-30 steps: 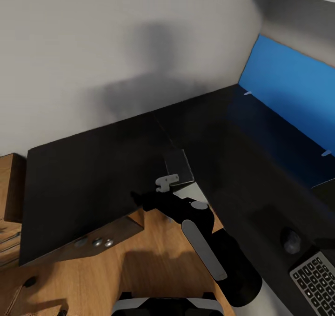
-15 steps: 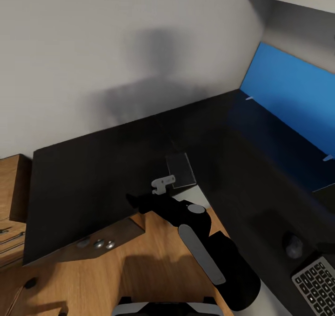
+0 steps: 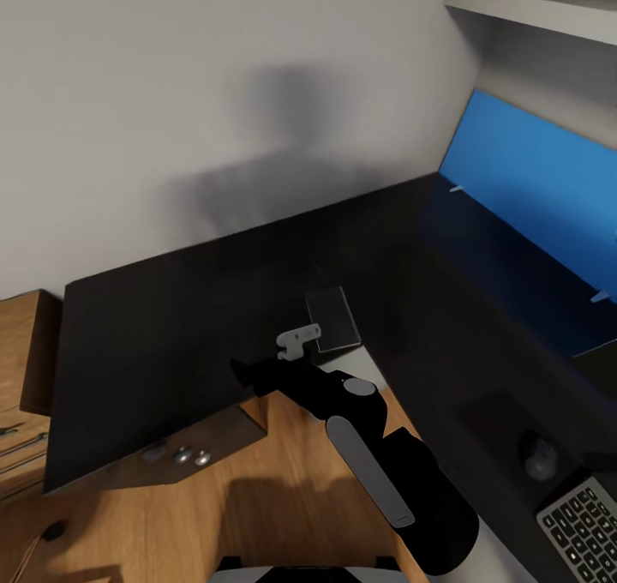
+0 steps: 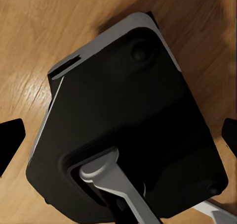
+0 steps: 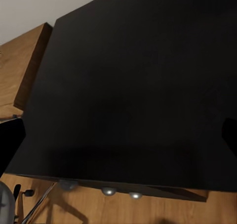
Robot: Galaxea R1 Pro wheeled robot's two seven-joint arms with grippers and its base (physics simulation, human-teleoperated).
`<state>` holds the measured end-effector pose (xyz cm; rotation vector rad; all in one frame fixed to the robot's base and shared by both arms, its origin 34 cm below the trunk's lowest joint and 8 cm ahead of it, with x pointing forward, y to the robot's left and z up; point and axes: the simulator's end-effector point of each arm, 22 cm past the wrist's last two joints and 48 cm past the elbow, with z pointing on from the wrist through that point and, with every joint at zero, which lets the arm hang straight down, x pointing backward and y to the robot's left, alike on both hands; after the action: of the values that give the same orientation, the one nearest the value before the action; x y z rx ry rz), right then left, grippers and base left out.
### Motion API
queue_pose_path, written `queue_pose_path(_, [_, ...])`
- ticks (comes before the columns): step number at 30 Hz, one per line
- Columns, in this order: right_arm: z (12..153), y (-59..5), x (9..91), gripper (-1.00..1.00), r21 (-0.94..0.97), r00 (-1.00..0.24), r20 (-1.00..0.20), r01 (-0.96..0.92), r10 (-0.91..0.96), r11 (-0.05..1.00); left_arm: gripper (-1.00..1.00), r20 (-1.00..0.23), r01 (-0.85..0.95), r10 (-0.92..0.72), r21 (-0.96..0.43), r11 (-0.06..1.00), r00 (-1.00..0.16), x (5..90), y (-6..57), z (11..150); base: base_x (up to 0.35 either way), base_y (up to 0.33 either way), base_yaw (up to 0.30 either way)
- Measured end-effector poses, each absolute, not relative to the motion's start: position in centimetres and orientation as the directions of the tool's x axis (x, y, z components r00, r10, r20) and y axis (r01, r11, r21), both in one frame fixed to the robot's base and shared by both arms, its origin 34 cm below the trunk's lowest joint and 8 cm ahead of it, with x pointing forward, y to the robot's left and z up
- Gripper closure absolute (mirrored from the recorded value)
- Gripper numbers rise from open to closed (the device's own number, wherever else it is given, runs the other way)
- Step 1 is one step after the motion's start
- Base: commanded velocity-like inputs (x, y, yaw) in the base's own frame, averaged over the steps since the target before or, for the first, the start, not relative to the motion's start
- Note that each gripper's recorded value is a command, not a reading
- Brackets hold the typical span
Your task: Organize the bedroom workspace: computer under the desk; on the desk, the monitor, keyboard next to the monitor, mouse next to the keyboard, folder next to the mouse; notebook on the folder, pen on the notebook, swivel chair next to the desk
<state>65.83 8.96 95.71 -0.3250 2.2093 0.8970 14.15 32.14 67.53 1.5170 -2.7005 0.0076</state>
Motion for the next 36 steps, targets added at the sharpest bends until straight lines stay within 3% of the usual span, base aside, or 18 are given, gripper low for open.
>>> queue_pose_path(6, [96.1, 9.0, 66.0, -1.00, 0.502, -0.703, -0.710, -0.472, 0.034, 0.725, -1.00, 0.050, -0.910, -0.909, -0.024, 0.414, -0.415, 15.1, 32.5, 67.8, 0.000, 0.000, 0.000])
queue_pose_path(12, [96.2, 9.0, 66.3, -1.00, 0.498, -0.697, -0.717, -0.476, 0.034, 0.725, -1.00, 0.064, -0.928, -0.925, -0.046, 0.371, -0.373, 15.7, 32.4, 67.6, 0.000, 0.000, 0.000])
queue_pose_path(36, [96.0, 9.9, 66.5, -1.00, 0.480, -0.673, -0.740, -0.510, 0.017, 0.713, -1.00, 0.060, -0.931, -0.930, -0.071, 0.359, -0.363, 17.2, 32.6, 65.8, 0.000, 0.000, 0.138])
